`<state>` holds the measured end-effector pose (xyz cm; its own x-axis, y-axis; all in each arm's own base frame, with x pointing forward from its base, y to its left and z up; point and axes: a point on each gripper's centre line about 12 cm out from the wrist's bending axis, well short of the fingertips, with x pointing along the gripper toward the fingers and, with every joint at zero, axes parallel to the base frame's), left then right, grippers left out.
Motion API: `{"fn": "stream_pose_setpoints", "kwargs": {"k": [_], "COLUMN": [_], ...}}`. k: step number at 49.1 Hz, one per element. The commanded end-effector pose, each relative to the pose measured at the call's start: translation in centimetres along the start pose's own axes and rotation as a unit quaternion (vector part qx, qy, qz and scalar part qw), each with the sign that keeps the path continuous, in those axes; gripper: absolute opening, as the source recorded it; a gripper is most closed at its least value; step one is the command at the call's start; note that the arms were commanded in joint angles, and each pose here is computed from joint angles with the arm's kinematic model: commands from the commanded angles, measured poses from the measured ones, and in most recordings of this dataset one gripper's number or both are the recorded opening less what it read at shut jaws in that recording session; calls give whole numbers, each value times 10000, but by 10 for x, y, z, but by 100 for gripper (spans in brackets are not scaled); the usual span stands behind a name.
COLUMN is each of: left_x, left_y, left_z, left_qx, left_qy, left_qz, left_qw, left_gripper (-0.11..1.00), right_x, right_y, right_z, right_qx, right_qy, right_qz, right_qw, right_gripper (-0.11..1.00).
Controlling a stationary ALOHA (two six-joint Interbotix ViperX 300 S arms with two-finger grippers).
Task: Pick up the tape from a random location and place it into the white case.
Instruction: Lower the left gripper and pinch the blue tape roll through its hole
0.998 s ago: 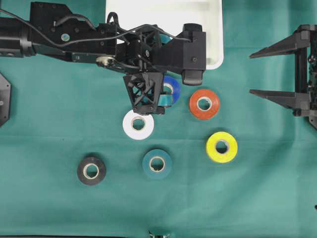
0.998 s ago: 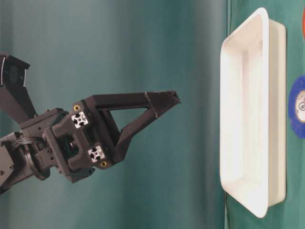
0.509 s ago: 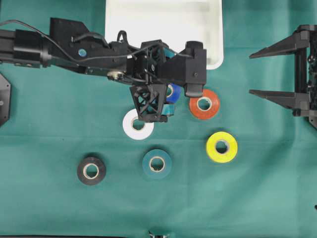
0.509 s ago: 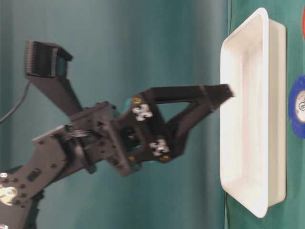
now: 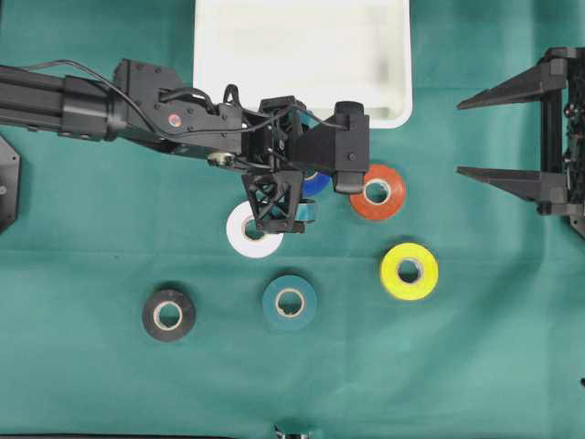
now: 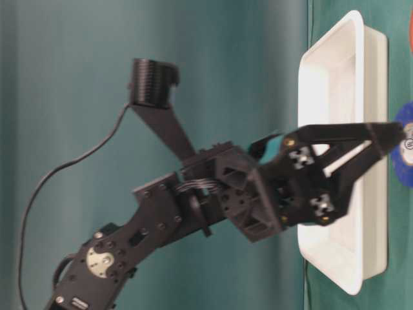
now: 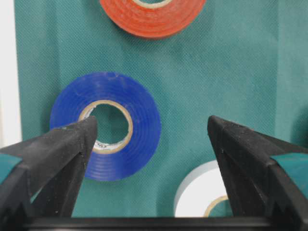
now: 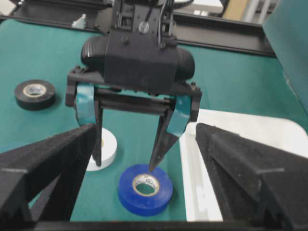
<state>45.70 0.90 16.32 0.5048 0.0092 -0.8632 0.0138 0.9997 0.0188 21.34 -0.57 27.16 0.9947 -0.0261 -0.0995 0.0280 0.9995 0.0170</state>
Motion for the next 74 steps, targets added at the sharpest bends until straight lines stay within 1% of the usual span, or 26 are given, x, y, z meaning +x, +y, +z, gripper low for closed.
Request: {"fn": "stream_pose_setpoints", "kwargs": {"k": [1, 13, 24, 31, 53, 59, 64, 68, 71, 74], "left_x": [-2, 26, 39, 47, 47, 47, 47, 46, 46, 46], "left_y": [-1, -1, 3, 5, 4, 5, 4, 4, 5, 4], "left_z": [5, -12, -20, -27, -25, -26, -25, -23, -22, -21], "left_qx": [-2, -16, -63, -77, -70, -76, -77, -92, -122, -138], "left_qy": [-146, 115, 146, 254, 231, 238, 231, 200, 200, 184], "left_qz": [-2, -11, 14, 18, 15, 18, 15, 13, 21, 14], "left_qw": [9999, 9999, 9999, 9996, 9997, 9997, 9997, 9998, 9997, 9997], "left_gripper": [98, 98, 98, 98, 97, 95, 90, 81, 68, 52], "right_x": [1, 2, 2, 3, 4, 4, 4, 4, 5, 5], "right_y": [0, 0, 0, 0, 0, 0, 0, 0, 0, 0], "right_z": [9, 7, 7, 6, 5, 5, 4, 4, 4, 4], "right_qx": [8, 8, 8, 8, 8, 1, 8, 1, 8, 8], "right_qy": [-123, -100, -77, -61, -31, -31, -23, -15, 0, 0], "right_qz": [-5, -6, -6, -6, -7, -6, -7, -6, -7, -7], "right_qw": [9999, 9999, 10000, 10000, 10000, 10000, 10000, 10000, 10000, 10000], "right_gripper": [92, 92, 92, 92, 92, 92, 92, 92, 92, 92]}}
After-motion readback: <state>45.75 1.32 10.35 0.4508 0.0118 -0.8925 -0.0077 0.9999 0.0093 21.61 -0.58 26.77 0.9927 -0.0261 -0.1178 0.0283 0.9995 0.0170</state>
